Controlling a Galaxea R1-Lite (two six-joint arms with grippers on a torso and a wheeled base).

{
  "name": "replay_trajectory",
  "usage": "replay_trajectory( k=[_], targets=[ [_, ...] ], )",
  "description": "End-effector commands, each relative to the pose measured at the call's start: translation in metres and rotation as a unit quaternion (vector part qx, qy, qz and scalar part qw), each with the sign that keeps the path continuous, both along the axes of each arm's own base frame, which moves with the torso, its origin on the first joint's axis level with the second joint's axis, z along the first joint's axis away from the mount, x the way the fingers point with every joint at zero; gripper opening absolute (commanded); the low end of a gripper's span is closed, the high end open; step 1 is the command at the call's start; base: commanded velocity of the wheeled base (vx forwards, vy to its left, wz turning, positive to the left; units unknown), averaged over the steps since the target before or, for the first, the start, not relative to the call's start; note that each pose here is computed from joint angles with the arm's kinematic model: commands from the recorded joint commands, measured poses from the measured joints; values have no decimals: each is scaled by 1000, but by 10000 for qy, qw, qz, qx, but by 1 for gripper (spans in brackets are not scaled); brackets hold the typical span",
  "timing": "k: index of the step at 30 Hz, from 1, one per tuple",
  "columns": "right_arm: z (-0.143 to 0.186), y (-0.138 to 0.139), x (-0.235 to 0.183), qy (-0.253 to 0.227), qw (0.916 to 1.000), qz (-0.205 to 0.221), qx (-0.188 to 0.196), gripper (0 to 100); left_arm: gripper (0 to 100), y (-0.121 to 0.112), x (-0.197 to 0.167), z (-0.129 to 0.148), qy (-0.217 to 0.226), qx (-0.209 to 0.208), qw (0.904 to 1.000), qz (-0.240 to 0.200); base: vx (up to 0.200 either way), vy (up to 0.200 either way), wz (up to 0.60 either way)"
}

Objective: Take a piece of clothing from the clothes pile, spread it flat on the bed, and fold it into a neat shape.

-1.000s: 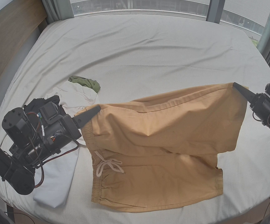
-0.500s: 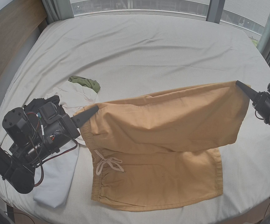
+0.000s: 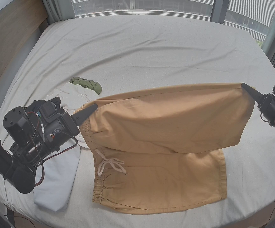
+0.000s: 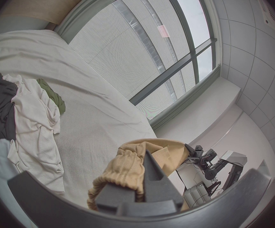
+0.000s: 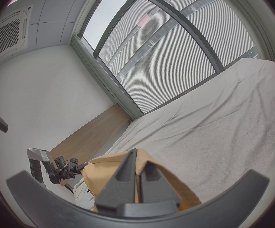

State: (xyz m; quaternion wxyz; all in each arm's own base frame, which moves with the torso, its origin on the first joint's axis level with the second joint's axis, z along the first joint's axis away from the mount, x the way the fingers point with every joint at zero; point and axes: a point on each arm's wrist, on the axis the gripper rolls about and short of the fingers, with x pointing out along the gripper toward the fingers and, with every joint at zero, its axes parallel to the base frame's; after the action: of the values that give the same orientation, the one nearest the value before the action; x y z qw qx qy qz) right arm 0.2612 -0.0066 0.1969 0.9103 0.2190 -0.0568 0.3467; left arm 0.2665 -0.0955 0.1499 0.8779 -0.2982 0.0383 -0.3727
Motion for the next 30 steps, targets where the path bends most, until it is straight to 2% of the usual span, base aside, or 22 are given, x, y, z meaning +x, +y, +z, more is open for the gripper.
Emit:
replay_trajectory(
  k=[1, 14, 19, 25, 30],
  targets=[
    [-3, 0, 3, 46, 10000, -4, 8, 0, 0, 0, 0, -1, 33, 8, 10000, -3, 0, 0, 0],
    [-5, 2, 5, 92, 10000, 21, 19, 0, 0, -2, -1, 0, -11, 12, 10000, -15, 0, 0, 0],
    [-5, 10, 5, 68, 9998, 165, -9, 0, 0, -4, 0, 0, -191, 190, 9996, -6, 0, 0, 0],
    [1, 8, 22, -77, 9998, 156, -23, 0, 0, -8, 17, -11, -174, 313, 9993, 79, 0, 0, 0],
    [-2, 5, 33, 99, 9999, 96, -6, 0, 0, -9, 23, -9, -280, 333, 9989, 160, 0, 0, 0]
  ],
)
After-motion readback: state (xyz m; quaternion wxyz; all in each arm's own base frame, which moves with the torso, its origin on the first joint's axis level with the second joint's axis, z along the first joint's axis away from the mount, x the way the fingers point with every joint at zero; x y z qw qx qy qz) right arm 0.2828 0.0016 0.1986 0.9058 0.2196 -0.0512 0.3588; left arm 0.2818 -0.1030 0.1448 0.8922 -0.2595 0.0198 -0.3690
